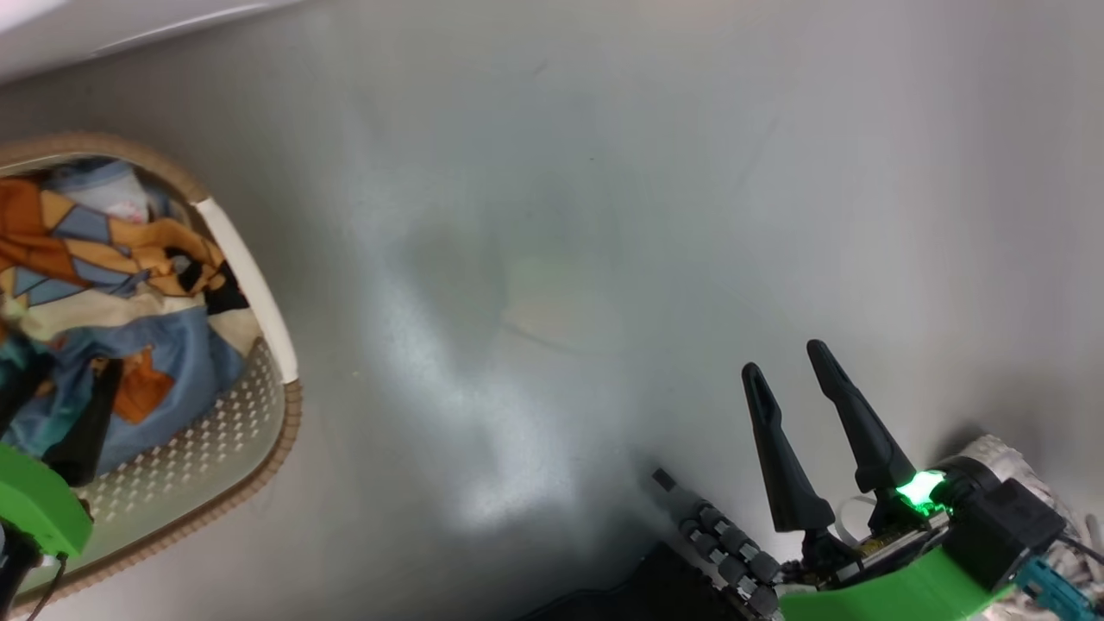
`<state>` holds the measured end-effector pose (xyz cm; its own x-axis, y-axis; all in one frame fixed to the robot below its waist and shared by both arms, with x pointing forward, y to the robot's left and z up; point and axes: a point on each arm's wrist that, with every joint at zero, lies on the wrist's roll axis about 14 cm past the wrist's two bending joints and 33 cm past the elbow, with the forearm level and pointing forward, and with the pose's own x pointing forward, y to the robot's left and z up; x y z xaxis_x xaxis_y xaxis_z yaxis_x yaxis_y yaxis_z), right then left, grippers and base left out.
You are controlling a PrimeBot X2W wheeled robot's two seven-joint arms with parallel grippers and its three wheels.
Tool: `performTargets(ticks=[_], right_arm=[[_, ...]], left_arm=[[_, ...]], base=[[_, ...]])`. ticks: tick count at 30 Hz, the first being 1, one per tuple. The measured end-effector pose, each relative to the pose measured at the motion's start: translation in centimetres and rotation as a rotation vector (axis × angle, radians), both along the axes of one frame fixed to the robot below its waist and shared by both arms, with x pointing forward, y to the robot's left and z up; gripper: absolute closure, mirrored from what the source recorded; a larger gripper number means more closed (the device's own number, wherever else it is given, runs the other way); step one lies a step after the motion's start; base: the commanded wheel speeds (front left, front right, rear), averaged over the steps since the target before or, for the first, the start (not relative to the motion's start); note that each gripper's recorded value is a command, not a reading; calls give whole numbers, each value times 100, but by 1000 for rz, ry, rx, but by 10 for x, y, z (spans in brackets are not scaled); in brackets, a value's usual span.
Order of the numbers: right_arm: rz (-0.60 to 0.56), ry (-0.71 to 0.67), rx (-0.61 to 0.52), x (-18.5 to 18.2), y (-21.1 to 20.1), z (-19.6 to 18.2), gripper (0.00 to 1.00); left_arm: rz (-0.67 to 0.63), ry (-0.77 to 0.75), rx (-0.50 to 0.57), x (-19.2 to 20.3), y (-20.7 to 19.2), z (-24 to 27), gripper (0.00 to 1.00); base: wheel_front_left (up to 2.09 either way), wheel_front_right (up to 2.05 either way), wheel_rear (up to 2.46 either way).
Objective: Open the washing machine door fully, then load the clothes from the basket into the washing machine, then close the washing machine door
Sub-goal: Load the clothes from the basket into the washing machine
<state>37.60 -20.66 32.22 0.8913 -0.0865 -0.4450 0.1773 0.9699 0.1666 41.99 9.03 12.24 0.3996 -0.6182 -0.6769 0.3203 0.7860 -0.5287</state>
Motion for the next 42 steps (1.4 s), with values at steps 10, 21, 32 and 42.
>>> performTargets(ticks=[10,21,32,42], right_arm=[[-36,26,-14,-17,-6,6,0],[-40,28,-9,-20,-4,8,0],[-30,5,-1,-13,-3,10,0],[-3,-91,-8,12,-6,24,0]], left_arm=[[19,9,-4,9,-9,-8,0],[-10,42,51,-3,-4,-20,100],[47,-22,-2,25,-14,-2,100],[134,-115,-86,32,-17,54,100]], base=[[0,0,0],[0,0,0],[0,0,0],[0,0,0]])
